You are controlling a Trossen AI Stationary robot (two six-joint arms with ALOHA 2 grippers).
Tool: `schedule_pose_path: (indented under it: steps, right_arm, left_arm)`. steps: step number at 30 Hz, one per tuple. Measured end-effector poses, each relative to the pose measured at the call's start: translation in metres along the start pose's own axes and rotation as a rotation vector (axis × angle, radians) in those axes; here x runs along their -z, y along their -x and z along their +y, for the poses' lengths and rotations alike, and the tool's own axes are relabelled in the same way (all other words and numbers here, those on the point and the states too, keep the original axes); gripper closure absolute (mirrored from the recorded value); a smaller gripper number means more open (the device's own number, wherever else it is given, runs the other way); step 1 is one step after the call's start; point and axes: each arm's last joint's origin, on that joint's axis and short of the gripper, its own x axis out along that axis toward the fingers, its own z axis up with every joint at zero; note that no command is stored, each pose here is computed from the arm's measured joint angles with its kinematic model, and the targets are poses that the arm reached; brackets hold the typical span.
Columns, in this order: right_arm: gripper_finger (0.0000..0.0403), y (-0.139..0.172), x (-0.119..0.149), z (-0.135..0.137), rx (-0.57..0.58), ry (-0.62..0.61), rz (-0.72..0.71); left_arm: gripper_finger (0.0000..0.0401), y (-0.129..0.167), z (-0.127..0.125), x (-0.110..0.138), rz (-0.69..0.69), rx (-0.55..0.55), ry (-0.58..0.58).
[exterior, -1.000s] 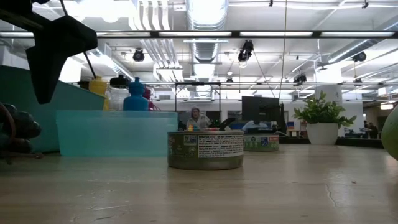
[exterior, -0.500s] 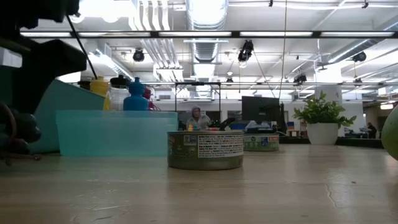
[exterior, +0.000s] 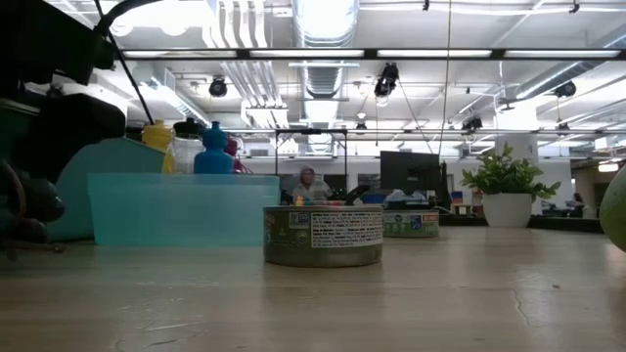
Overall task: Pick & Place Food Item
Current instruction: Put the grapes into the green bin
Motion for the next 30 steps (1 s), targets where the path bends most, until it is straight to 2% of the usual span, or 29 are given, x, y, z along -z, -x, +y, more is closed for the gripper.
schedule_pose_path:
  steps: [3, 15, 24, 30]
  right_arm:
    - [0.0074, 0.0000, 0.0000, 0.0000, 0.000, 0.000, 0.000]
    - [0.0074, 0.0000, 0.0000, -0.0001, 0.000, 0.000, 0.000]
    - [0.0074, 0.0000, -0.0002, -0.0001, 0.000, 0.000, 0.000]
    - [0.0074, 0.0000, -0.0001, -0.0001, 0.000, 0.000, 0.000]
  left_arm:
    - [0.0032, -0.0001, 0.0006, -0.0001, 0.000, 0.000, 0.005]
    - [0.0163, -0.0036, 0.0025, 0.0023, 0.009, -0.004, 0.035]
    - [0.0237, -0.0016, 0.0013, -0.0004, -0.011, 0.004, 0.034]
    - [0.0271, -0.0018, 0.0012, -0.0008, -0.016, 0.006, 0.033]
